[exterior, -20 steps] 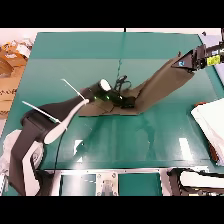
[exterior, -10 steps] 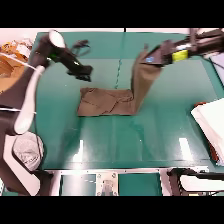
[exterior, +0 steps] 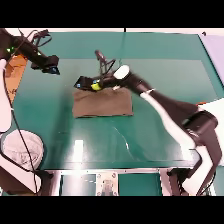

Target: Fold the shirts.

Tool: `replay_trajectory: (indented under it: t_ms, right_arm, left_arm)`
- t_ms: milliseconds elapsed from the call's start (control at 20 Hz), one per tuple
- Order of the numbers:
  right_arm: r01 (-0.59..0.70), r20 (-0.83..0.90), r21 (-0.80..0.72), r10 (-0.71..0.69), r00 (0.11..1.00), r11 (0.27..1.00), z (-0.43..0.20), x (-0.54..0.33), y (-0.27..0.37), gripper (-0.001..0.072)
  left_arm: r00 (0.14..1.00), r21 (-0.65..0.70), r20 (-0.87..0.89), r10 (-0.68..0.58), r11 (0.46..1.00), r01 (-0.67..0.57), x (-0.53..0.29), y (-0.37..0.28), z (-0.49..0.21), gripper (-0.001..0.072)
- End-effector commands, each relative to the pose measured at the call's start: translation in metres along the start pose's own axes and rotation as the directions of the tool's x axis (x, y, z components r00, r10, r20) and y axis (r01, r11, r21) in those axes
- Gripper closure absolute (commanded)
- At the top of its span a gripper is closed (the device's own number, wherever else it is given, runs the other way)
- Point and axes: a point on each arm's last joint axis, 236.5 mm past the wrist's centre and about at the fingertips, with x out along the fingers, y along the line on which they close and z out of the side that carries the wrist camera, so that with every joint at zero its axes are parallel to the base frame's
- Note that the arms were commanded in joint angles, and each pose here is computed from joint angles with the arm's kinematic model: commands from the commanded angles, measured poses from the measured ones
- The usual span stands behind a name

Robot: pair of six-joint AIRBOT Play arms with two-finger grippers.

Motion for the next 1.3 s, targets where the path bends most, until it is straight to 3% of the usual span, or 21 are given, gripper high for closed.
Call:
replay_trajectory:
  t_ms: [0,50,150,250,450,550,600,650,700,850,1200,1250]
  right_arm:
    - [0.007,0.064,0.158,-0.018,0.998,0.987,0.007,0.025,-0.036,0.0555]
    - [-0.006,0.031,0.158,0.001,1.0,0.987,0.013,0.008,-0.038,0.0696]
    - [-0.022,-0.006,0.138,0.023,1.0,0.99,0.03,-0.032,-0.041,0.0699]
    - [0.042,-0.021,0.085,-0.04,0.999,0.995,0.052,-0.085,-0.056,0.07]
    - [0.403,-0.046,0.104,-0.4,0.915,0.909,0.061,-0.214,-0.131,0.07]
    - [0.496,-0.053,0.149,-0.494,0.868,0.855,0.045,-0.258,-0.166,0.0691]
    - [0.502,-0.075,0.202,-0.498,0.864,0.841,0.031,-0.266,-0.181,0.0497]
    - [0.499,-0.106,0.251,-0.488,0.866,0.83,0.016,-0.267,-0.194,0.0207]
    - [0.499,-0.132,0.283,-0.482,0.866,0.819,0.002,-0.262,-0.206,0.0152]
    - [0.449,-0.164,0.352,-0.418,0.894,0.822,-0.031,-0.223,-0.226,0.0152]
    - [0.251,-0.216,0.392,-0.177,0.96,0.885,-0.068,-0.127,-0.198,0.0172]
    - [0.217,-0.192,0.385,-0.152,0.97,0.897,-0.058,-0.124,-0.188,0.0455]
  left_arm:
    - [1.0,-0.003,0.003,0.008,1.0,-0.008,-0.005,0.012,-0.002,0.0679]
    - [1.0,-0.004,0.003,0.008,1.0,-0.008,-0.005,0.011,-0.001,0.068]
    - [1.0,-0.004,0.005,0.008,1.0,-0.008,-0.005,0.012,-0.001,0.0679]
    - [1.0,-0.004,0.008,0.008,1.0,-0.008,-0.005,0.012,0.0,0.0679]
    - [1.0,-0.005,0.009,0.011,1.0,-0.011,-0.005,0.012,0.0,0.0679]
    - [1.0,-0.011,0.004,0.01,1.0,-0.01,-0.001,0.014,-0.001,0.0679]
    - [1.0,-0.014,0.001,0.009,1.0,-0.009,0.002,0.015,-0.002,0.0679]
    - [1.0,-0.016,0.002,0.01,1.0,-0.01,0.003,0.015,-0.002,0.0679]
    - [1.0,-0.016,0.006,0.01,1.0,-0.01,0.003,0.016,-0.001,0.0679]
    - [1.0,-0.016,0.01,0.011,1.0,-0.01,0.003,0.015,0.0,0.0679]
    - [1.0,-0.015,-0.016,0.006,1.0,-0.007,0.003,0.015,-0.006,0.0679]
    - [1.0,-0.015,-0.016,0.006,1.0,-0.007,0.003,0.015,-0.006,0.0679]
